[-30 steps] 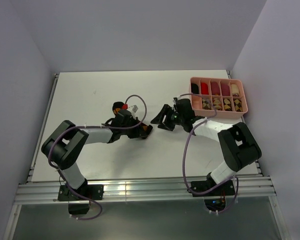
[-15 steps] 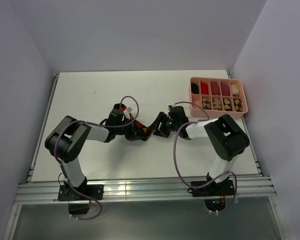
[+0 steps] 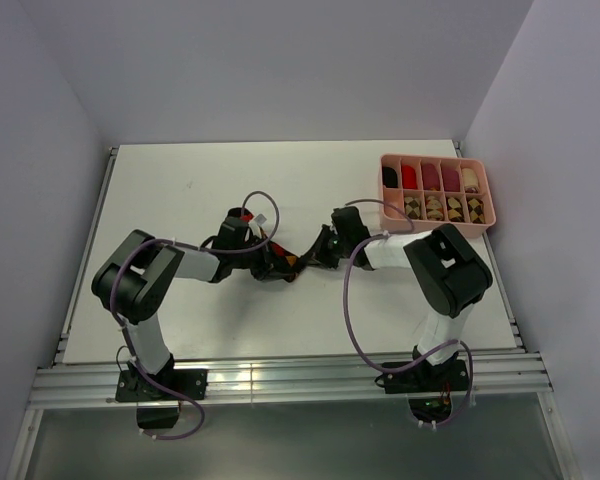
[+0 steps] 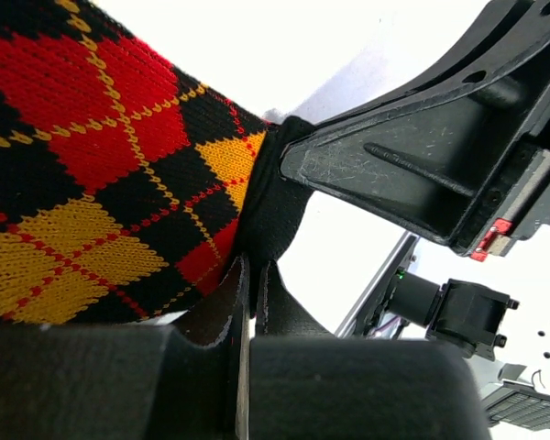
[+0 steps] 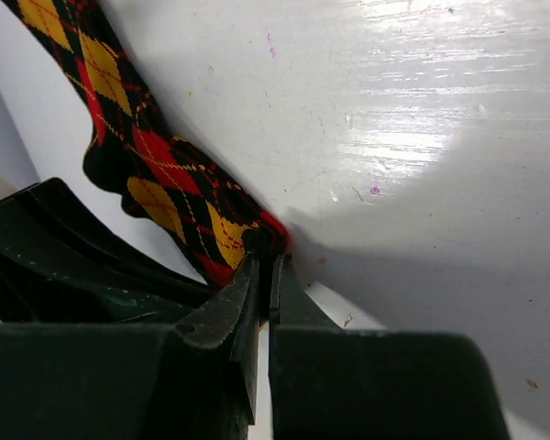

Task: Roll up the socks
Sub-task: Roll the sock at the center of the board.

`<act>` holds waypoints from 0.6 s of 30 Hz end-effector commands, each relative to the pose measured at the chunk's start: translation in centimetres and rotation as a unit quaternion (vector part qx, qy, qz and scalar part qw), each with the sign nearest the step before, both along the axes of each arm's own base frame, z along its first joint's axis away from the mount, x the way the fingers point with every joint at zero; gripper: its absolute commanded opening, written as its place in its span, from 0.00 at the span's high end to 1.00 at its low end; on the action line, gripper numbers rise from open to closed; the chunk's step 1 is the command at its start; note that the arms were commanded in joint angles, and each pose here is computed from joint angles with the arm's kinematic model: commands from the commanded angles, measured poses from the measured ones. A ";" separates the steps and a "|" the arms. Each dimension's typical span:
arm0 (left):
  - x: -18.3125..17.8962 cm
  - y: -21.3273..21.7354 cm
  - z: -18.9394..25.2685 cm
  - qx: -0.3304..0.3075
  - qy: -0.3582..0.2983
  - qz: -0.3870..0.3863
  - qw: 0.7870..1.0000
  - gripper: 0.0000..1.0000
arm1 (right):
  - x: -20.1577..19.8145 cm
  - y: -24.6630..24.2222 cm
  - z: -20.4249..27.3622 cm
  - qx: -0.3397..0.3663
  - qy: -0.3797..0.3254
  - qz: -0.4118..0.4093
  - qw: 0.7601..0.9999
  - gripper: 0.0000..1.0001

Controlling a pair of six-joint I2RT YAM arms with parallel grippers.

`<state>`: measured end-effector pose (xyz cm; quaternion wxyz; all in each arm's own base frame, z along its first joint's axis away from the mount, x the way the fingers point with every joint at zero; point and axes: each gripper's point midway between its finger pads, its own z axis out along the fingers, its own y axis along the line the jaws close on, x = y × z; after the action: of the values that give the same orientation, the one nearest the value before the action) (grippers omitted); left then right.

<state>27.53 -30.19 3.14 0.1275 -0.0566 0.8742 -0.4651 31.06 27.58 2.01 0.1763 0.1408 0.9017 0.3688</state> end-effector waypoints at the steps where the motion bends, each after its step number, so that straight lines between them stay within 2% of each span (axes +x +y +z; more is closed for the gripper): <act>1: 0.4 0.6 -1.2 0.031 -0.006 0.000 1.000 0.96 | -0.5 -0.9 -1.2 -0.065 0.026 0.007 0.998 1.00; 3: 0.7 0.8 -0.9 0.039 -0.027 -0.004 0.999 0.88 | 0.0 -0.8 -0.7 -0.083 0.023 0.013 0.996 1.00; 4: 0.9 1.1 -1.0 0.050 -0.034 0.001 0.998 0.77 | -0.7 -1.1 -1.2 -0.102 0.041 0.018 0.994 1.00; 5: 1.3 1.2 -0.5 0.056 -0.055 0.001 0.997 0.72 | 0.0 -0.9 -0.7 -0.110 0.035 0.016 0.993 1.00; 7: 1.5 1.4 0.1 0.067 -0.077 0.002 0.995 0.64 | -0.7 -1.4 -1.3 -0.139 0.060 0.023 0.988 1.00; 10: 2.4 1.8 1.5 0.102 -0.133 0.013 0.986 0.58 | -0.6 -1.5 -1.1 -0.162 0.073 0.026 0.984 1.00; 11: 2.6 1.9 2.3 0.126 -0.163 0.016 0.978 0.56 | -0.2 -1.3 -0.7 -0.165 0.070 0.025 0.983 1.00; 12: 3.4 1.9 3.8 0.176 -0.223 0.025 0.959 0.53 | -0.3 -1.6 -0.9 -0.180 0.086 0.029 0.979 1.00; 13: 2.6 1.1 4.3 0.175 -0.241 0.005 0.955 0.53 | -0.3 -1.6 -0.9 -0.180 0.087 0.029 0.979 1.00; 14: 3.3 1.9 4.4 0.218 -0.263 0.026 0.939 0.52 | 0.2 -1.5 -0.5 -0.182 0.081 0.029 0.980 1.00; 17: 2.9 1.1 5.8 0.289 -0.340 0.032 0.894 0.51 | 0.5 -1.5 -0.2 -0.192 0.082 0.036 0.977 1.00; 18: 2.8 0.7 6.3 0.298 -0.356 0.032 0.885 0.51 | 0.4 -1.6 -0.4 -0.195 0.087 0.036 0.976 1.00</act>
<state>28.24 -30.60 6.56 0.3533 0.0950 0.8891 -0.2751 31.89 27.26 2.29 0.1193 0.1100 0.9610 0.2239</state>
